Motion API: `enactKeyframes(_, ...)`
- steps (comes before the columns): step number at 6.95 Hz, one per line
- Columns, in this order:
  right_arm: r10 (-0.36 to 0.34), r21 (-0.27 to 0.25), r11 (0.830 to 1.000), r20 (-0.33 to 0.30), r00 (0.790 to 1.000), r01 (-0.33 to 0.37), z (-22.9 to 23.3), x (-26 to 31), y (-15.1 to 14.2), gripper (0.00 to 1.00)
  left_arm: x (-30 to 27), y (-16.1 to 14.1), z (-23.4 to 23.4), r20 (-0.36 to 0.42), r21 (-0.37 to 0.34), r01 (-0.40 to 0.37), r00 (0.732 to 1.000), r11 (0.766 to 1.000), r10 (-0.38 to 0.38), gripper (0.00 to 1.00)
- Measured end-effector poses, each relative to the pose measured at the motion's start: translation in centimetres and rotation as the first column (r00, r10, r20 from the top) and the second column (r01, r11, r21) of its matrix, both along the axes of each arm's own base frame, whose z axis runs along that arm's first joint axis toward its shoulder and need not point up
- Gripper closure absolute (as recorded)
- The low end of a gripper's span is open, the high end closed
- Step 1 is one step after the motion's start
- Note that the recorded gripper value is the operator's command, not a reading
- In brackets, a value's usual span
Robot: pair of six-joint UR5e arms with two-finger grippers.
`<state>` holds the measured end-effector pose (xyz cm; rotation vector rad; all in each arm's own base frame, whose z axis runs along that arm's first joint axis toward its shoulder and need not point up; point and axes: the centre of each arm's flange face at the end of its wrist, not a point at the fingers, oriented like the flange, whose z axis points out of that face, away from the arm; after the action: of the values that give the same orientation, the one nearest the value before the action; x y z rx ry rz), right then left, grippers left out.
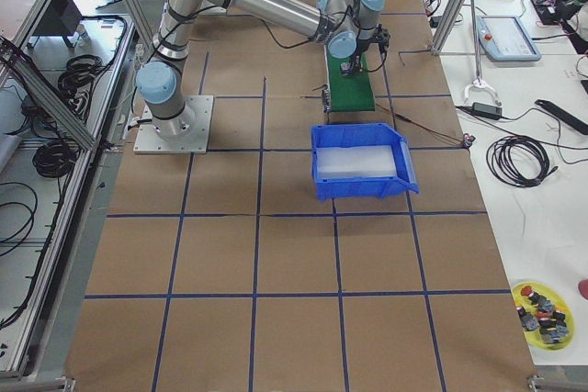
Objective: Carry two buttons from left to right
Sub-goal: 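Carry the yellow button with the right gripper into the empty blue bin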
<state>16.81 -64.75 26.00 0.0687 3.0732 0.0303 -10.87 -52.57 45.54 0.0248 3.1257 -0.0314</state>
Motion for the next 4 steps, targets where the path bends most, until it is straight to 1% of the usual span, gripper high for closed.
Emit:
enactKeyframes(1,-0.003,-0.002,1.000,-0.021,1.000,0.003,1.4,-0.7,0.0,0.94,-0.2,1.3,0.4,-0.001,0.000,0.000,1.000,1.000,0.000,0.00)
enactKeyframes(2,-0.015,0.007,1.000,-0.034,0.999,0.015,4.4,-2.3,0.2,0.94,-0.2,2.5,0.5,-0.002,0.001,0.000,1.000,1.000,0.000,0.00)
enactKeyframes(3,-0.027,0.022,0.999,-0.039,0.999,0.028,7.9,-5.4,0.5,0.93,-0.3,3.2,0.4,-0.004,0.003,0.000,1.000,1.000,0.000,0.00)
enactKeyframes(4,-0.033,0.026,0.999,-0.039,0.999,0.034,11.4,-10.4,0.9,0.93,-0.3,3.6,0.3,-0.006,0.003,0.000,1.000,1.000,0.001,0.00)
